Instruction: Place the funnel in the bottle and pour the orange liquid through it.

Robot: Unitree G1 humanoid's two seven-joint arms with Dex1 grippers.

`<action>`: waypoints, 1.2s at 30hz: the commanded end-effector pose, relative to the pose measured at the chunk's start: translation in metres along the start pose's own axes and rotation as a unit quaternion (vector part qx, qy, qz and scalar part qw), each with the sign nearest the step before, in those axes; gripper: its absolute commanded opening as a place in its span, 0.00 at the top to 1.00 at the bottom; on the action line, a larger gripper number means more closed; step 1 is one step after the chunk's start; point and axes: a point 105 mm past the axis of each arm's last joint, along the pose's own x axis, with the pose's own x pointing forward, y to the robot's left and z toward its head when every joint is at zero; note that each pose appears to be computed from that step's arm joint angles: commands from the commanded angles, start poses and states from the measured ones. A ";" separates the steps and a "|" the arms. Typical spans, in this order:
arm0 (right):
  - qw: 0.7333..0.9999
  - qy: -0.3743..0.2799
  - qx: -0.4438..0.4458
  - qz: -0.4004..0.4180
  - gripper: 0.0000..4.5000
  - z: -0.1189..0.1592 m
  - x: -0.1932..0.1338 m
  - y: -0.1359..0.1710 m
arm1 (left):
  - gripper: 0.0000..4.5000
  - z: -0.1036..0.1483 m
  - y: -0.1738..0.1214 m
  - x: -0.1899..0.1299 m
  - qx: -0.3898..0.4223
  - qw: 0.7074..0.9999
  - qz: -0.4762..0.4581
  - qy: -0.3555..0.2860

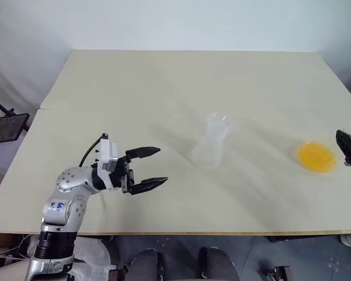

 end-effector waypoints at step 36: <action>0.906 -0.131 -0.335 0.221 0.46 0.070 0.046 0.209 | 0.00 0.011 0.010 0.031 0.014 0.998 0.018 -0.057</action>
